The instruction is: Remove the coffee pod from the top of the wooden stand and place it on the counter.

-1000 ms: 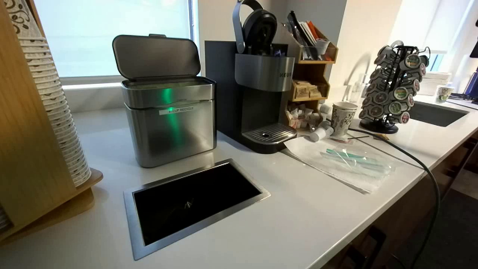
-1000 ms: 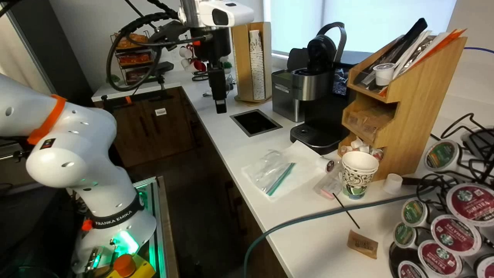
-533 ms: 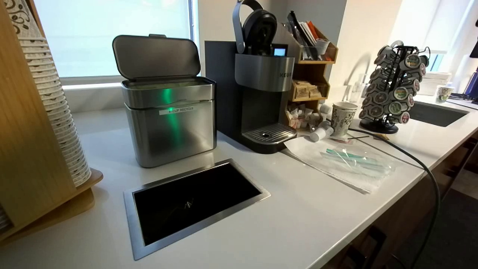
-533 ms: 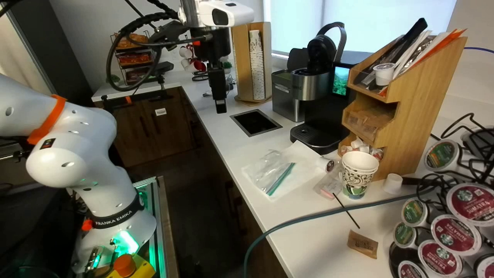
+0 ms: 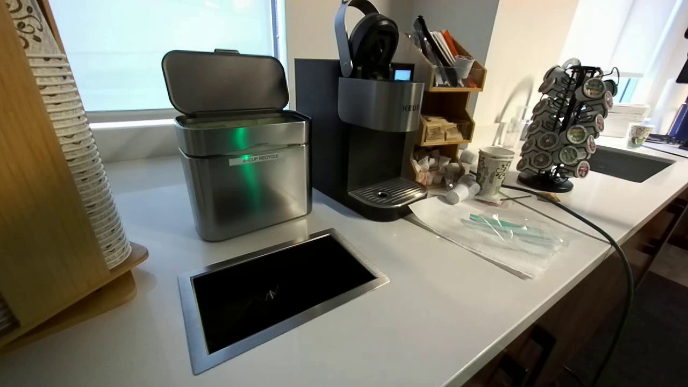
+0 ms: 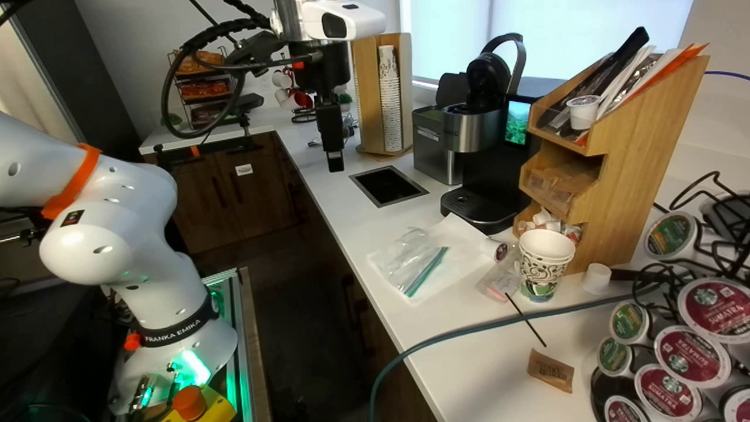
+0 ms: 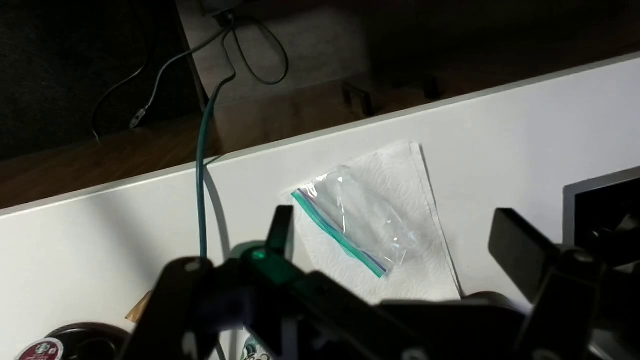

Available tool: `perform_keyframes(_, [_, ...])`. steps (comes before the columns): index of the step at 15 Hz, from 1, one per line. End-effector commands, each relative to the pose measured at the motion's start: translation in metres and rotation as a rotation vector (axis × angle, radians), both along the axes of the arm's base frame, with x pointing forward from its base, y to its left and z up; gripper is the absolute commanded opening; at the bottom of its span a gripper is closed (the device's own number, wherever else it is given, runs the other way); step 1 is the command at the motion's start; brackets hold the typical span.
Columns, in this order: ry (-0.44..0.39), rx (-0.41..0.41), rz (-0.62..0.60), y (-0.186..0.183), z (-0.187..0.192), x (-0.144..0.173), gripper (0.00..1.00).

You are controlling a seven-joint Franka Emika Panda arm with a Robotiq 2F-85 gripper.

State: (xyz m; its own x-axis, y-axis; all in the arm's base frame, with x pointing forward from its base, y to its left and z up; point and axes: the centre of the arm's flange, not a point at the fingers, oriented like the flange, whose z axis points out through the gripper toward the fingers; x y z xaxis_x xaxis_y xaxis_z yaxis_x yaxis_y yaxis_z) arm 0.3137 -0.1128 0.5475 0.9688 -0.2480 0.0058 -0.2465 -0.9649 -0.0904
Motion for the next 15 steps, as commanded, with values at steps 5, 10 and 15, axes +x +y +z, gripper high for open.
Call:
perform_keyframes(5, [-0.134,-0.041,-0.042,-0.013,0.012,0.021,1.0])
perform_keyframes(10, [-0.404,-0.185,-0.076,-0.059,0.049,0.084,1.0])
perform_keyframes(15, [-0.515,-0.267,-0.125,-0.097,0.073,0.147,1.0])
